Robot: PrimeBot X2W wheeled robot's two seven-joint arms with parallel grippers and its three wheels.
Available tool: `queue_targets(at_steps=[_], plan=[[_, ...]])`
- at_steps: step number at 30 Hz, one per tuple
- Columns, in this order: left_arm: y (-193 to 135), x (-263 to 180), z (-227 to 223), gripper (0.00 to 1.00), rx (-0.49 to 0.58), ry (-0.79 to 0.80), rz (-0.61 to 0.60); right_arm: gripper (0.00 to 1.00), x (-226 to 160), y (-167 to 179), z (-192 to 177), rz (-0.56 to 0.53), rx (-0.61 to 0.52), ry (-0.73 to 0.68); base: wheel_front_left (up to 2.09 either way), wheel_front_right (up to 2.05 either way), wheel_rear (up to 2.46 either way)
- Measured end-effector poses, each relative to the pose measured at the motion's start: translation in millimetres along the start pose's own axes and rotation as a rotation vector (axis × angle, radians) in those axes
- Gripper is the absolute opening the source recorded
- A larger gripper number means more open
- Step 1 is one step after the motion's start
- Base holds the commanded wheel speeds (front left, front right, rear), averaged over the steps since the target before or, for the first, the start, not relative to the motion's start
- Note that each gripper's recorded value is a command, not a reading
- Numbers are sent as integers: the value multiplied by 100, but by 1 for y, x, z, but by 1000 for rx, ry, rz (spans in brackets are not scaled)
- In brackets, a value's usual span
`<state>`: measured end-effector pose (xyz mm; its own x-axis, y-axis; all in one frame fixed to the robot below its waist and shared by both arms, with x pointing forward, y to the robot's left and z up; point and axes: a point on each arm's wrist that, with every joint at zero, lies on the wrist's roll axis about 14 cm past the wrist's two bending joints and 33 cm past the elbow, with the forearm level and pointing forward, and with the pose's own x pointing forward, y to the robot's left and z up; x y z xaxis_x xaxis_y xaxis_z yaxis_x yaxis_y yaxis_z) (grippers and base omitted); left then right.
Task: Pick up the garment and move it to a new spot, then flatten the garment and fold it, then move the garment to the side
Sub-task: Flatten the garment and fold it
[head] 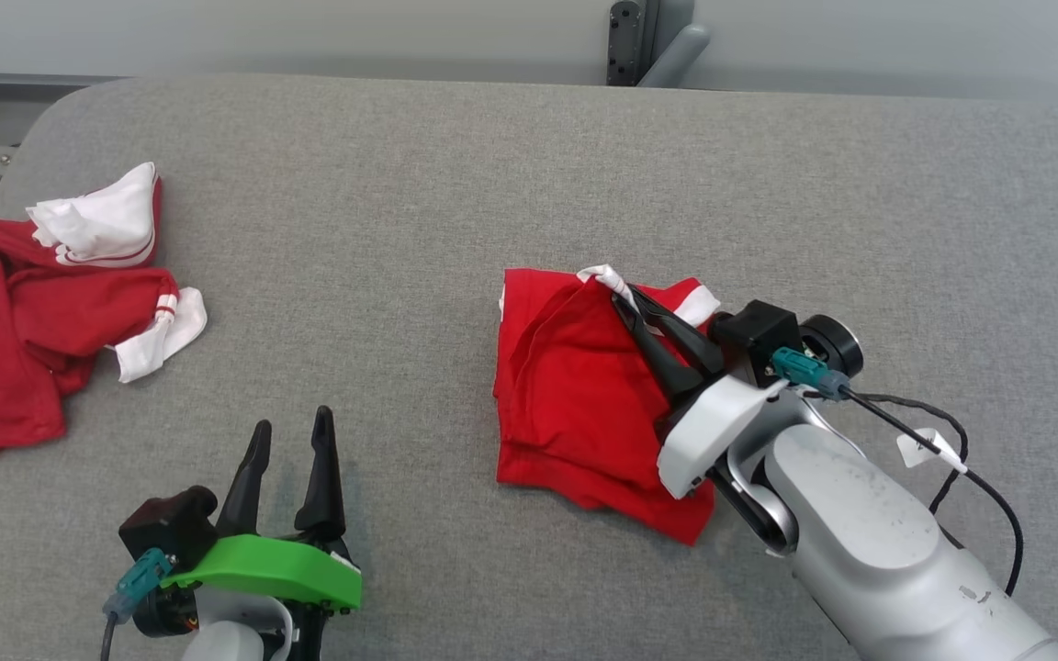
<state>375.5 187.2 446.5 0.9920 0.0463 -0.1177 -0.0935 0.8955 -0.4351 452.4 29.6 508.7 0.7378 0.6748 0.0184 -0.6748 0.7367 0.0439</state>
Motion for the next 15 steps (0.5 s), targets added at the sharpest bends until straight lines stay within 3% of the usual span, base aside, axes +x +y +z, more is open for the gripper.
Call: queue_targets(at_steps=[15], plan=[[5, 6, 0, 100, -18, 5, 24, 0, 54, -13, -2, 95, -163, 53, 0, 0, 0]])
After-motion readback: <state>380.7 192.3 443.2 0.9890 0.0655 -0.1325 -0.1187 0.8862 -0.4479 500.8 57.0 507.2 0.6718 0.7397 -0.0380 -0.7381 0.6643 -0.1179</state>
